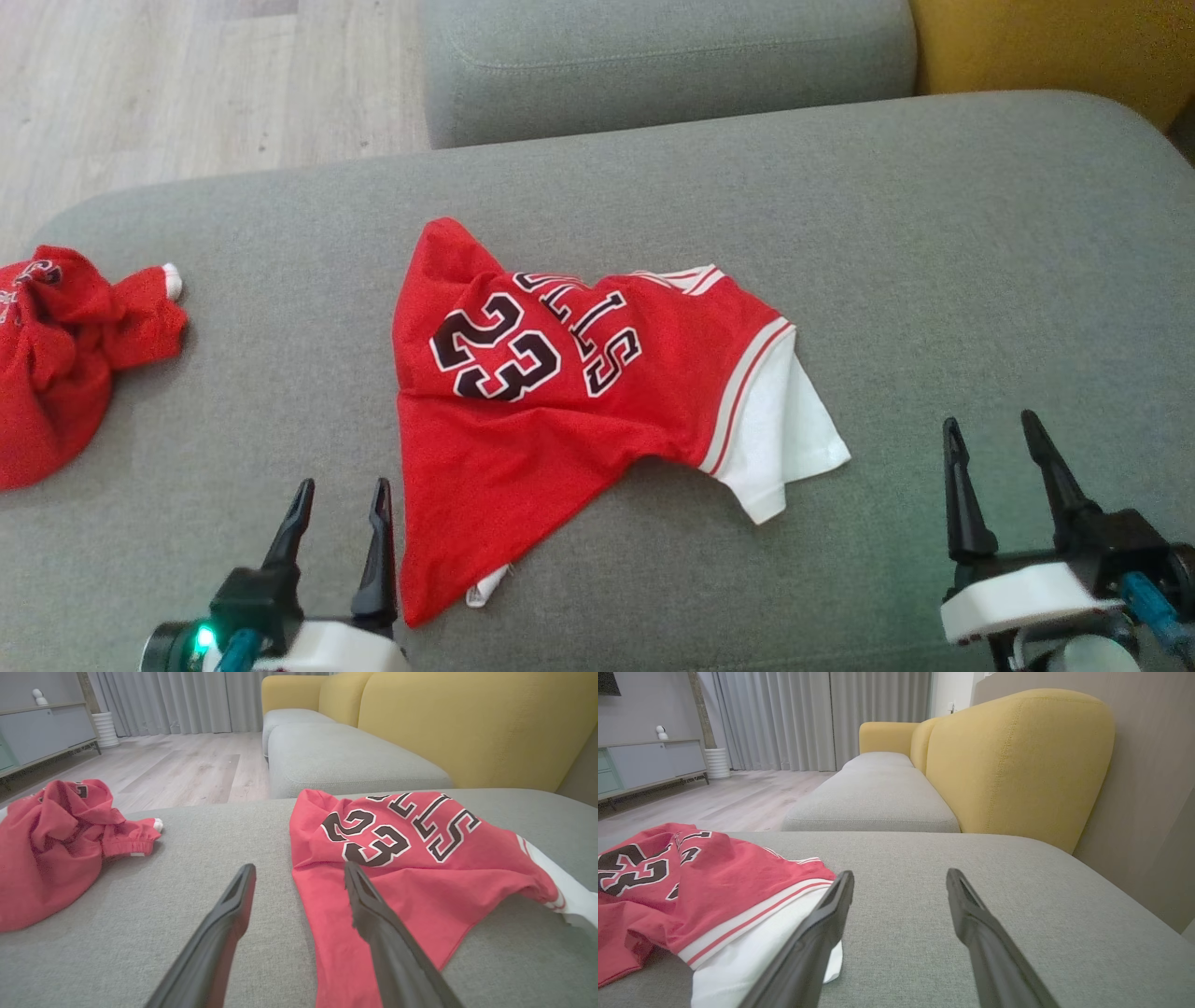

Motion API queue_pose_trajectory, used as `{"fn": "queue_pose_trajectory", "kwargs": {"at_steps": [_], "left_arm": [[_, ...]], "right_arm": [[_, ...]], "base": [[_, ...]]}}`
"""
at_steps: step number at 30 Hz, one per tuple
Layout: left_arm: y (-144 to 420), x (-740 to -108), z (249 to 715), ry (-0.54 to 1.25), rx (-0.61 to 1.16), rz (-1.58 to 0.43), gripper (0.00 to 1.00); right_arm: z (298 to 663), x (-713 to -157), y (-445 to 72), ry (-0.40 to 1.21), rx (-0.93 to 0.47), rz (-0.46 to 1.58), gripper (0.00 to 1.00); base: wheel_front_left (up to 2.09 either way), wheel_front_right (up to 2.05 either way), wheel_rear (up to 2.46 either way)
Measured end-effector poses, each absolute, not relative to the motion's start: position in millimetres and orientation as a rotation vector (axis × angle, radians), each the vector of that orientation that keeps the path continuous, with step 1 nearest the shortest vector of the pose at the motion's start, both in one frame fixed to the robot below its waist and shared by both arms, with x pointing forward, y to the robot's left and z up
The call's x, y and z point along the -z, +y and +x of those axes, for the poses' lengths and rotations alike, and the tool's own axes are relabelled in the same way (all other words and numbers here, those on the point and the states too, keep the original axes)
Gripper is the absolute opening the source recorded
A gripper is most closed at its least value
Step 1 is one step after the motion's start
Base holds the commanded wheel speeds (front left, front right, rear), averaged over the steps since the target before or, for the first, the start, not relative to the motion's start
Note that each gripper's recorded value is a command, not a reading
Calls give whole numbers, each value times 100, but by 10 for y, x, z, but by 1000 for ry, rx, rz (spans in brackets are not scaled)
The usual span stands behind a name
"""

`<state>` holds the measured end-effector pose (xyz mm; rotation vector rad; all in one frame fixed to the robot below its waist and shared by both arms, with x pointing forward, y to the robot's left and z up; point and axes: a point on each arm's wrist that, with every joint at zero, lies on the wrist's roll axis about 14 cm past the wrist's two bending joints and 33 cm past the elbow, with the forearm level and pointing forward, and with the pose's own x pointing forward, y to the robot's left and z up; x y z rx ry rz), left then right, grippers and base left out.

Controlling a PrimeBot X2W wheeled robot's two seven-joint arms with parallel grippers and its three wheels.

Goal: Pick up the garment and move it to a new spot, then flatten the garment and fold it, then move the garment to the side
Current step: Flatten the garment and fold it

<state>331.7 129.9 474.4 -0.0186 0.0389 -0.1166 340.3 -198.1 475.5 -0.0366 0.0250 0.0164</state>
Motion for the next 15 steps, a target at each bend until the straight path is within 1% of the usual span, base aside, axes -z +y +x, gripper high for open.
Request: {"fn": "queue_pose_trajectory", "kwargs": {"at_steps": [6, 15], "left_arm": [[1388, -4732, 3256, 39, 93, -24, 100], [1664, -4684, 3214, 50, 13, -23, 100]], "right_arm": [[3424, -4730, -1868, 31, -49, -19, 100], [3452, -4675, -1662, 48, -113, -16, 100]], "base": [[0, 0, 0], [0, 0, 0]]}}
